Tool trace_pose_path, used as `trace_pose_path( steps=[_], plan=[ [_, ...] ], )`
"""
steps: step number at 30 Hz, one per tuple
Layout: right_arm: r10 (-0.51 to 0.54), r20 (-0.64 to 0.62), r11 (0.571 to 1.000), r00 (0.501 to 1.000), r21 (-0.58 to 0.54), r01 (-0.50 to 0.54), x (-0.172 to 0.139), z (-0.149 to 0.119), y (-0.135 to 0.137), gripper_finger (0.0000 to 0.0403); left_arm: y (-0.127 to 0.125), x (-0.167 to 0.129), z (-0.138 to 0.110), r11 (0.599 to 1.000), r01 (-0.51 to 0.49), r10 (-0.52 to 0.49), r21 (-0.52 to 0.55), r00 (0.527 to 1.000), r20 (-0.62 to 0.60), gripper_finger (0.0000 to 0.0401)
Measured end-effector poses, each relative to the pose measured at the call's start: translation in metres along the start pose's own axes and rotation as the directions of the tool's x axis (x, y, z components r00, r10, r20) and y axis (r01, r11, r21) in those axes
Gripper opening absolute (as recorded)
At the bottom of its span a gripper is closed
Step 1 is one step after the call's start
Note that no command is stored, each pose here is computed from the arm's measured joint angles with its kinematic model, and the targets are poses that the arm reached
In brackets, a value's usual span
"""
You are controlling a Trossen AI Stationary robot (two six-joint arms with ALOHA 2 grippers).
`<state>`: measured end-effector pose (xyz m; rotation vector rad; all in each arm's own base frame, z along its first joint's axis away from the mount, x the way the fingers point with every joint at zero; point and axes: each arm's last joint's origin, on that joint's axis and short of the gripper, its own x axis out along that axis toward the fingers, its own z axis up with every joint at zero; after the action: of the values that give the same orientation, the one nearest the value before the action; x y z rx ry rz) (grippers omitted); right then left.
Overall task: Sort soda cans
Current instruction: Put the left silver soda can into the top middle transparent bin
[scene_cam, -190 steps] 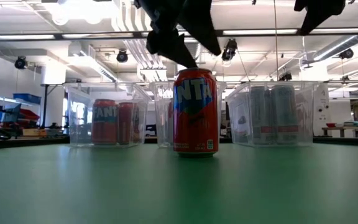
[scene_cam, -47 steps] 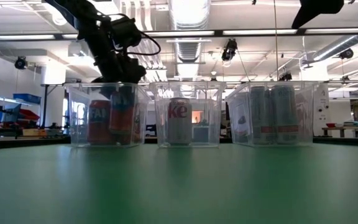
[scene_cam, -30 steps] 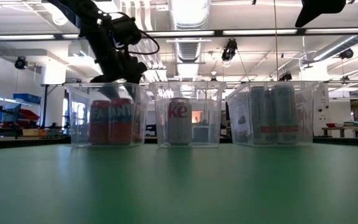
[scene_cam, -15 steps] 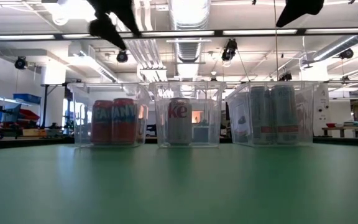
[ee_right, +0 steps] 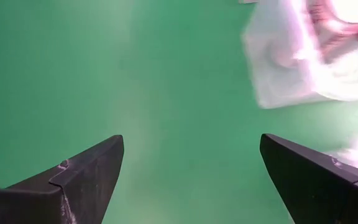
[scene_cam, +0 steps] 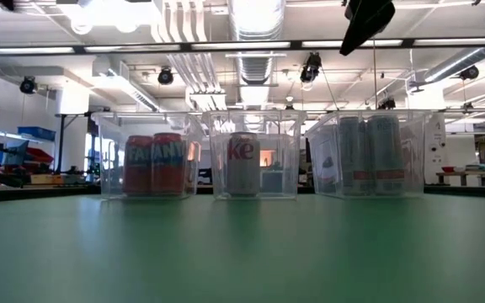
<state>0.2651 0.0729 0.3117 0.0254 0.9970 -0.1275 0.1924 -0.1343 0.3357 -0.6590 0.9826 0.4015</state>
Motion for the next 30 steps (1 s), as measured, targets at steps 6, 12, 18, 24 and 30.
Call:
trace_pose_path(
  steps=[6,12,18,24,30],
  plan=[
    [0.052,-0.026,0.998,0.998,0.049,-0.05,0.01,0.009,0.032,0.0373,-0.039,0.0,-0.076,0.998,0.017,-0.011,0.056,0.994,-0.105,0.0354],
    [0.047,-0.025,0.991,0.999,0.126,-0.043,0.018,0.022,0.059,0.0373,-0.069,-0.008,-0.121,0.975,0.052,-0.023,0.215,0.99,-0.138,0.0355],
    [0.052,-0.031,0.965,0.998,0.26,-0.043,0.027,0.031,0.077,0.0373,-0.075,-0.014,-0.142,0.935,-0.005,0.049,0.355,0.992,-0.114,0.0359],
    [0.06,-0.066,0.973,0.996,0.228,-0.043,0.038,0.024,0.098,0.0373,-0.062,-0.024,-0.136,0.911,-0.049,0.103,0.409,0.988,-0.112,0.0359],
    [0.05,-0.087,0.976,0.995,0.217,-0.03,0.047,0.022,0.102,0.0373,-0.045,-0.017,-0.133,0.905,-0.079,0.146,0.417,0.981,-0.129,0.0359]
  ],
)
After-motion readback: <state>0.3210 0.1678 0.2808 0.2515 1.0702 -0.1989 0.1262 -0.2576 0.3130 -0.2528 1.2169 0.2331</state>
